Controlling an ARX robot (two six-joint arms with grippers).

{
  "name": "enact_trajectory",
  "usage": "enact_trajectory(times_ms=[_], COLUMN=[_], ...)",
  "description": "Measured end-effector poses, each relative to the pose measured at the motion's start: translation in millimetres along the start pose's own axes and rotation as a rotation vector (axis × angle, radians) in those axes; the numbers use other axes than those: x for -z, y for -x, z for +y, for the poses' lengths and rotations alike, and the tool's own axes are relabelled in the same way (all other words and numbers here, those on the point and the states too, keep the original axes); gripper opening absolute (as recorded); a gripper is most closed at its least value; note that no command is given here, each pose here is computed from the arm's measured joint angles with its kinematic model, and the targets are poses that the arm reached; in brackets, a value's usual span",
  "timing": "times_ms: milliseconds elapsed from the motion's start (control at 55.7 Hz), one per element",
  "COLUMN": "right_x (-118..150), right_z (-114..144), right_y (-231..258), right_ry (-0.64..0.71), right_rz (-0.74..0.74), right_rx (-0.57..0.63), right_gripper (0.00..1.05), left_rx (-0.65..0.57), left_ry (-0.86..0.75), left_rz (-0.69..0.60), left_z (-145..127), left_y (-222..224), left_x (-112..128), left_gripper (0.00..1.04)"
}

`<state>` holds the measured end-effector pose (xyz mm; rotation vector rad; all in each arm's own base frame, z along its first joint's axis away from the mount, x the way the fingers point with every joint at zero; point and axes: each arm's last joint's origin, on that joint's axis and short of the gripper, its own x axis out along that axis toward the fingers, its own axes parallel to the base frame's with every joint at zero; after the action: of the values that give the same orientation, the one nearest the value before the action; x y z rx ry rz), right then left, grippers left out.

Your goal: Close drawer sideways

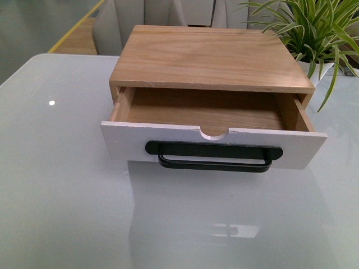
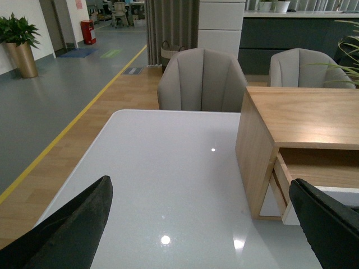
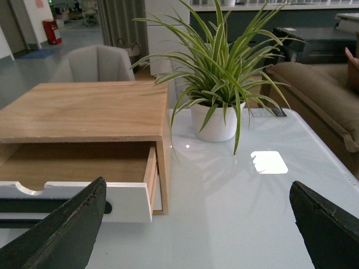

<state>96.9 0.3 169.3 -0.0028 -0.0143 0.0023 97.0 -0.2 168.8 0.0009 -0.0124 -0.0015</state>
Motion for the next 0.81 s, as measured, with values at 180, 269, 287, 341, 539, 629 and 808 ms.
enact_trajectory(times_ms=[180,269,287,341,539,629,808], right_x=[0,0,0,0,0,0,10], right_z=[0,0,0,0,0,0,6], right_y=[0,0,0,0,0,0,-26], right_ry=[0.000,0.000,0.000,0.000,0.000,-0.001,0.105], right_rz=[0.000,0.000,0.000,0.000,0.000,0.006,0.261], right_rx=[0.000,0.000,0.000,0.000,0.000,0.002,0.042], right_gripper=[0.96,0.96,0.96,0.96,0.96,0.96,0.96], left_rx=[0.000,0.000,0.000,0.000,0.000,0.000,0.301], left_ry=[0.000,0.000,0.000,0.000,0.000,0.000,-0.037], left_rz=[0.000,0.000,0.000,0.000,0.000,0.000,0.412], left_z=[0,0,0,0,0,0,-9], left_y=[0,0,0,0,0,0,-13], left_x=[0,0,0,0,0,0,3], left_gripper=[0.96,0.96,0.96,0.96,0.96,0.96,0.96])
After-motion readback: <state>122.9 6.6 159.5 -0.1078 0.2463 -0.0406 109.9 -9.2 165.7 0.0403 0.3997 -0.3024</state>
